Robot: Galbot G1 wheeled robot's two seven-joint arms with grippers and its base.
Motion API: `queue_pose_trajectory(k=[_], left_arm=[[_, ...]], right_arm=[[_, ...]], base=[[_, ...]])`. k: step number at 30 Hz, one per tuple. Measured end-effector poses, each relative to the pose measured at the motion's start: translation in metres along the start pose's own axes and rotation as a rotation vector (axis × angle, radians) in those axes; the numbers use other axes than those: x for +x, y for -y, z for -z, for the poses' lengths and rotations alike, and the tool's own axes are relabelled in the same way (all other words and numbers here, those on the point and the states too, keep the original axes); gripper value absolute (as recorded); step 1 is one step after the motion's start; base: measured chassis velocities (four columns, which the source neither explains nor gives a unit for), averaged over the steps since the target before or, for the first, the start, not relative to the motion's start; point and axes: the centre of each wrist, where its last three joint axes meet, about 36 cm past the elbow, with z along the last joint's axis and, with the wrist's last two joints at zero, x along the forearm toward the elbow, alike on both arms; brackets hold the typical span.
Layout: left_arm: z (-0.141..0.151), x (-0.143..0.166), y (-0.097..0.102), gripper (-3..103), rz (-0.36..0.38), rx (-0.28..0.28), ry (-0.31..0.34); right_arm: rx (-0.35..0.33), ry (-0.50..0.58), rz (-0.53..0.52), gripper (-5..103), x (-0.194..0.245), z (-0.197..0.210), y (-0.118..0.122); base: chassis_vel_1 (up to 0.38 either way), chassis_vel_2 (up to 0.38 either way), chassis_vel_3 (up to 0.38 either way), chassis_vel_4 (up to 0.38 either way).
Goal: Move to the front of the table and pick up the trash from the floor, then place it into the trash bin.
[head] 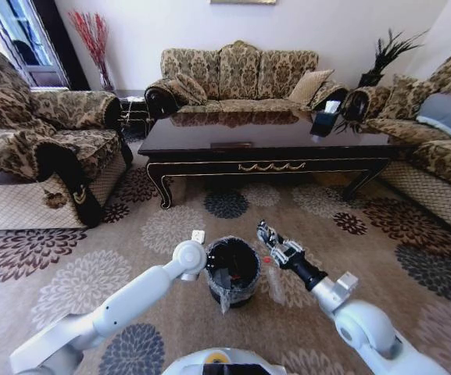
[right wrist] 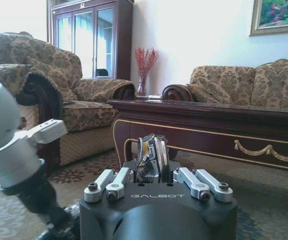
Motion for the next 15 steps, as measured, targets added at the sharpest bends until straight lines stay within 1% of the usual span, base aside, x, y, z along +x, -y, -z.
queue_pose_trajectory(k=[5,10,15], left_arm=[[-0.002,-0.001,0.007,0,-0.005,-0.014,-0.001],[-0.005,-0.002,0.014,0,-0.015,-0.023,-0.003],[-0.011,-0.001,0.015,0,-0.015,-0.033,-0.006]], right_arm=[[0.013,-0.018,0.024,28,0.004,-0.003,-0.007],[0.019,-0.043,0.033,28,0.006,-0.010,-0.008],[0.029,-0.060,0.032,28,0.006,-0.015,-0.008]], base=[[0.000,0.000,0.000,0.000],[0.000,0.000,0.000,0.000],[0.000,0.000,0.000,0.000]])
